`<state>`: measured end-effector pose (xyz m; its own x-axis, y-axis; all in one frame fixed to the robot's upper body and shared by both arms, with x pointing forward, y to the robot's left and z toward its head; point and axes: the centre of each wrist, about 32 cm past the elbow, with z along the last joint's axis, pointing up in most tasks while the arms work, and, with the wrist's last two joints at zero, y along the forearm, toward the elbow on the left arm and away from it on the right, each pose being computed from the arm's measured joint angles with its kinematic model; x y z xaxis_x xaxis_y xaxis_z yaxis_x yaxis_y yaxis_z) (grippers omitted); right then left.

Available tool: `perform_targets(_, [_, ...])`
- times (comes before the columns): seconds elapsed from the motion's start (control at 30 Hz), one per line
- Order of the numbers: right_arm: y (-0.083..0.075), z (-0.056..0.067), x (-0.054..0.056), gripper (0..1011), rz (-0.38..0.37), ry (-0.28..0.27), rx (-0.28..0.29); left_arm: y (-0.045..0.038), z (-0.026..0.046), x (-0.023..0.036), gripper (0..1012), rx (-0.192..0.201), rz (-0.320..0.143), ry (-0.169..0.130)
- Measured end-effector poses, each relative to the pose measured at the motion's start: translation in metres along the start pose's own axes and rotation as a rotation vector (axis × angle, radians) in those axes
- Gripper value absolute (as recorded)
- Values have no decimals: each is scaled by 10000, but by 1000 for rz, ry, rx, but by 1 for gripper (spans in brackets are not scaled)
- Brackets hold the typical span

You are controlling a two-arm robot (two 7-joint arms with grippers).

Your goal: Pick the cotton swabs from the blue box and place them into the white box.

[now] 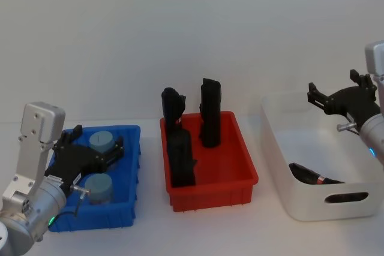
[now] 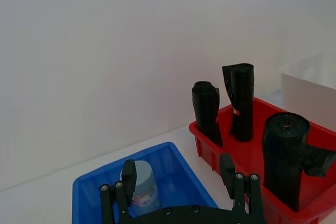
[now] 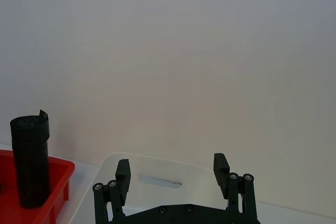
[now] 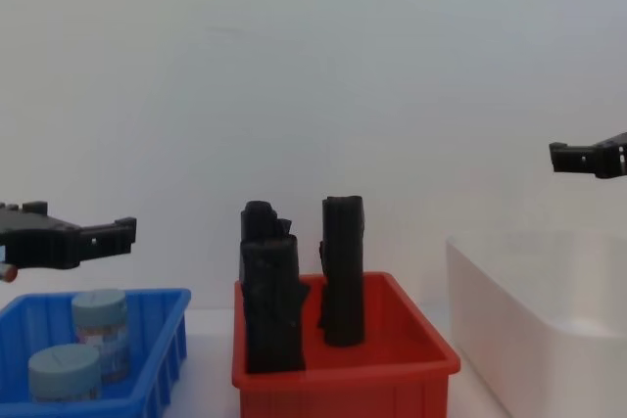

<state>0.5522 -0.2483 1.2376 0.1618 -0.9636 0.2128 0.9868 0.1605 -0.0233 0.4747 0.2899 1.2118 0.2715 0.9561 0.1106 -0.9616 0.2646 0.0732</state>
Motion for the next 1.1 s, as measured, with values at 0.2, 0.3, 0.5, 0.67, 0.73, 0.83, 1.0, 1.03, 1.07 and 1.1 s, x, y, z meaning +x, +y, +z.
perform_targets(0.2, [0, 0, 0, 1002, 0, 0, 0, -29, 3, -1, 1004, 44, -11, 31])
perform_targets(0.3, [0, 0, 0, 1002, 0, 0, 0, -41, 0, 0, 1004, 62, -15, 42])
perform_targets(0.5, [0, 0, 0, 1002, 0, 0, 0, -70, -15, 6, 1004, 116, -24, 64])
perform_targets(0.67, [0, 0, 0, 1001, 0, 0, 0, -95, -30, 22, 1004, 158, -27, 71])
perform_targets(0.73, [0, 0, 0, 1002, 0, 0, 0, -104, -39, 31, 1004, 176, -28, 72])
perform_targets(0.83, [0, 0, 0, 1002, 0, 0, 0, -116, -53, 42, 1004, 195, -27, 71])
perform_targets(1.0, [0, 0, 0, 1002, 0, 0, 0, -130, -73, 57, 1004, 221, -26, 65])
perform_targets(1.03, [0, 0, 0, 1002, 0, 0, 0, -131, -75, 59, 1004, 224, -26, 64])
perform_targets(1.07, [0, 0, 0, 1002, 0, 0, 0, -133, -78, 60, 1004, 228, -26, 63])
perform_targets(1.1, [0, 0, 0, 1002, 0, 0, 0, -137, -87, 64, 1004, 237, -25, 60])
